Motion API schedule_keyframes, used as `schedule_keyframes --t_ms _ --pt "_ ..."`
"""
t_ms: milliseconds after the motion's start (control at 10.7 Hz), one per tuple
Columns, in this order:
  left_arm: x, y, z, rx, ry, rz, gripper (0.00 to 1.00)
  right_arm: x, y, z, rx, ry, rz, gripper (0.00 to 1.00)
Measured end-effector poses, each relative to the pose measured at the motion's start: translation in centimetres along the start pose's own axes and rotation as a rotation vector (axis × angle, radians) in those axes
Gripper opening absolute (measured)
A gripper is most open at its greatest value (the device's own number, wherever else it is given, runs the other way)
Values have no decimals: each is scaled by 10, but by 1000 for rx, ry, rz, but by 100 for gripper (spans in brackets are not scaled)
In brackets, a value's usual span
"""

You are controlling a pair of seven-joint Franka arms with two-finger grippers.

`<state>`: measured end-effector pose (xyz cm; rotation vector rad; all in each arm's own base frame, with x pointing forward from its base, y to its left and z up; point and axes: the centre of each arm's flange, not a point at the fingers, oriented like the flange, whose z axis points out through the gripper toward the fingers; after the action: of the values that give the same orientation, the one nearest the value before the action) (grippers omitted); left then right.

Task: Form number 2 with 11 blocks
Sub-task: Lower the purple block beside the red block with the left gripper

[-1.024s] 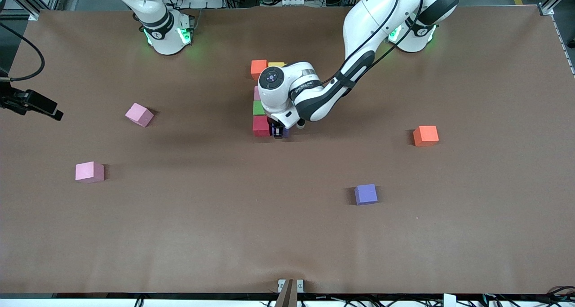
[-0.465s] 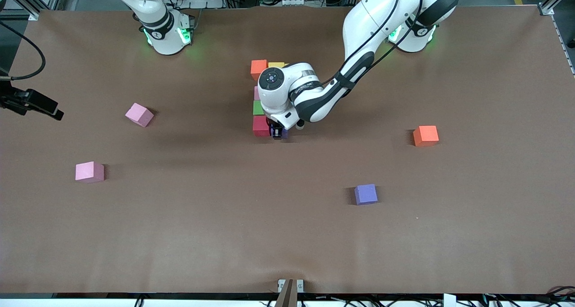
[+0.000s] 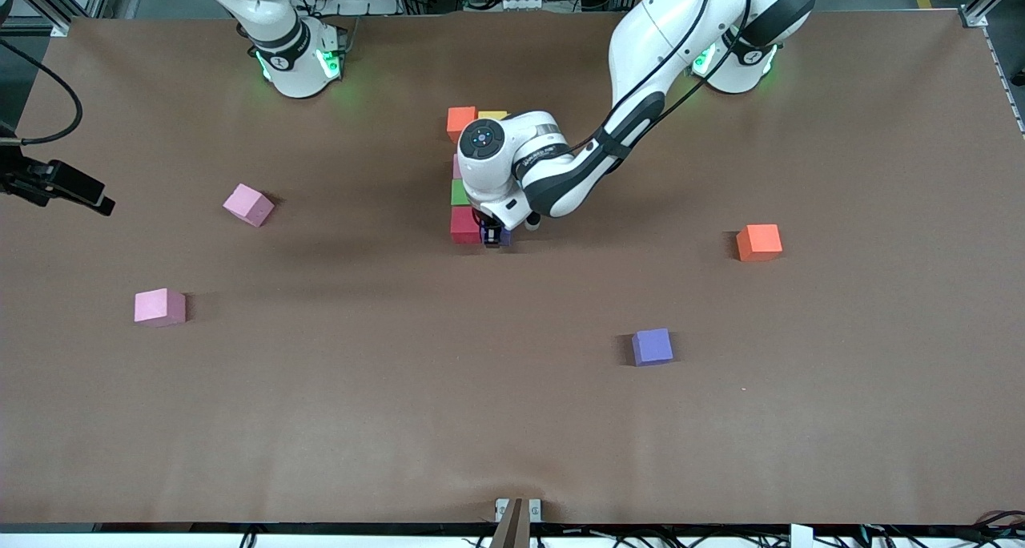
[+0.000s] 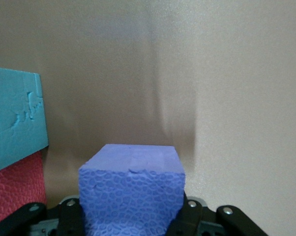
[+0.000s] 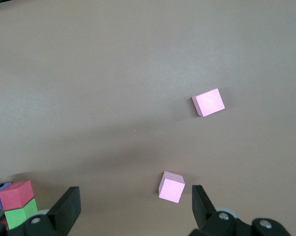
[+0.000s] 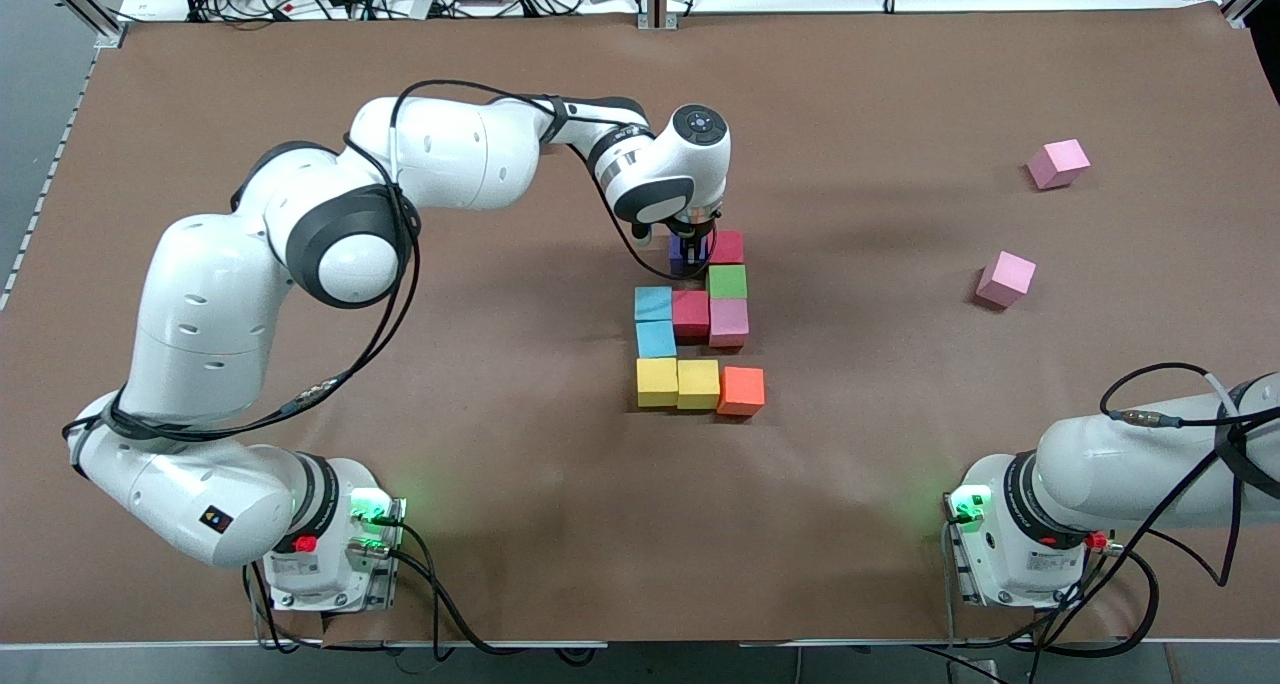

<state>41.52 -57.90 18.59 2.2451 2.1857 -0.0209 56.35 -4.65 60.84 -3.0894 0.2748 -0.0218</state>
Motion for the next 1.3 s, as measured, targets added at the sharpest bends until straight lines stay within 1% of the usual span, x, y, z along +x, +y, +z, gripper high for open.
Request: schedule_keyframes --t_ms 465,559,652,838,1303 --pt "0 0 0 0 0 0 59 1 0 2 0 -2 0 100" --pt "0 0 1 1 0 0 70 1 0 2 0 -2 0 100" --pt "0 -1 3 3 1 1 83 1 0 2 0 -2 0 100" --pt "-2 -4 5 5 1 5 100 1 0 2 0 -2 -1 100" --pt "-6 2 -5 -10 -16 0 100 1 0 2 0 -2 -1 100"
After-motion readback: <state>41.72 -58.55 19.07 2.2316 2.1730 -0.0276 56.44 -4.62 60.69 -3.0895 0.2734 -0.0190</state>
